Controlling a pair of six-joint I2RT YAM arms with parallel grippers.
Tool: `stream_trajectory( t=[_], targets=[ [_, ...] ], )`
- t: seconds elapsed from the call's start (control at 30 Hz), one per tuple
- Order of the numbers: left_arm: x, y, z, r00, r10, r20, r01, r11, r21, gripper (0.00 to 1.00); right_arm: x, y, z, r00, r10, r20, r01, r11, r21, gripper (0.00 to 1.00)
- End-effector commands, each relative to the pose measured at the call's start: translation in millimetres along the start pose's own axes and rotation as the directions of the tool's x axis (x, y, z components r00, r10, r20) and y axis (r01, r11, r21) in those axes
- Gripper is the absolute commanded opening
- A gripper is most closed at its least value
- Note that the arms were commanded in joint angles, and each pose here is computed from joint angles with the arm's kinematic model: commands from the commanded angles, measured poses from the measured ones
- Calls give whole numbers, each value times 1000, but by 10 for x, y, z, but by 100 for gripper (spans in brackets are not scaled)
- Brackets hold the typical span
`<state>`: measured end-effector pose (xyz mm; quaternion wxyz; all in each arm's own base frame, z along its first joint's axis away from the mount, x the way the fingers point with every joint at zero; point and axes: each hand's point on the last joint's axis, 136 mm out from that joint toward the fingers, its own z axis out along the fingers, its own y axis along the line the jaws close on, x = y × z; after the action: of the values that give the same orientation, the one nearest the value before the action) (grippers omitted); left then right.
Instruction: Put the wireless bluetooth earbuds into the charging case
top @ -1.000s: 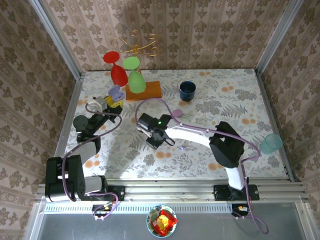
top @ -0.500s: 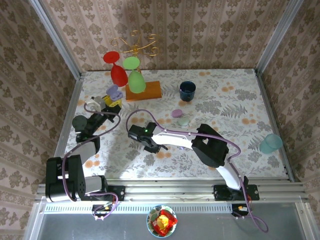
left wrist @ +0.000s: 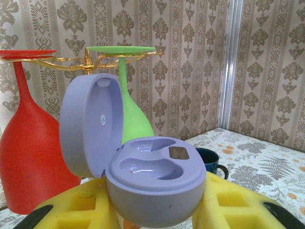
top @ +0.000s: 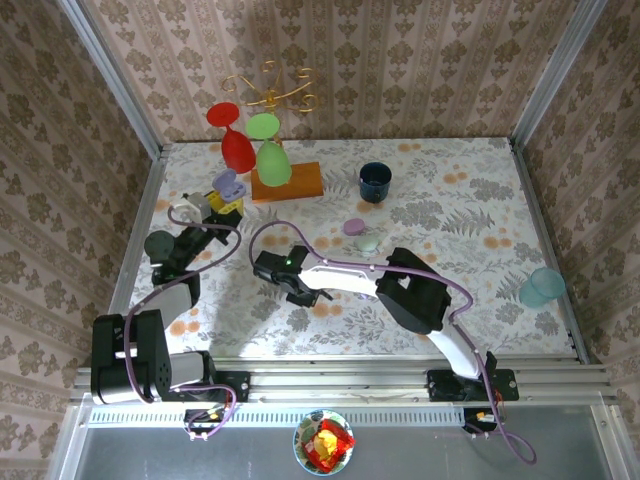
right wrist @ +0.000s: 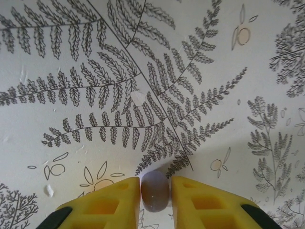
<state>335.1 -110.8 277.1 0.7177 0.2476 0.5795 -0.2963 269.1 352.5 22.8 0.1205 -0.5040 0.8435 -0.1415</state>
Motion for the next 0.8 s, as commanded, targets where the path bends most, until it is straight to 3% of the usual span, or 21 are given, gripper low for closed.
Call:
stream_trajectory(
  t=[0.0, 0.27, 0.47, 0.67, 0.77],
  targets=[
    [-127, -18, -5, 999, 27, 32, -28, 999, 15, 35, 25, -15, 16, 999, -29, -33, 30, 1000, 7, 25],
    [-108, -17, -7, 999, 27, 28, -27, 1000, 15, 35, -10, -62, -111, 1000, 14, 6, -14, 1000, 3, 17],
    [-37, -70, 10, 999, 44, 17, -45, 999, 31, 35, -31, -215, -376, 966, 234, 113, -211, 960, -185, 17],
    [106, -318, 114, 995, 98, 7, -98, 991, 92, 35, 42, -603, -886, 813, 528, 246, -376, 798, -471, 16],
    [173, -474, 209, 996, 84, 0, -83, 985, 150, 35, 54, -869, -1281, 677, 661, 324, -377, 689, -619, 16]
  ],
)
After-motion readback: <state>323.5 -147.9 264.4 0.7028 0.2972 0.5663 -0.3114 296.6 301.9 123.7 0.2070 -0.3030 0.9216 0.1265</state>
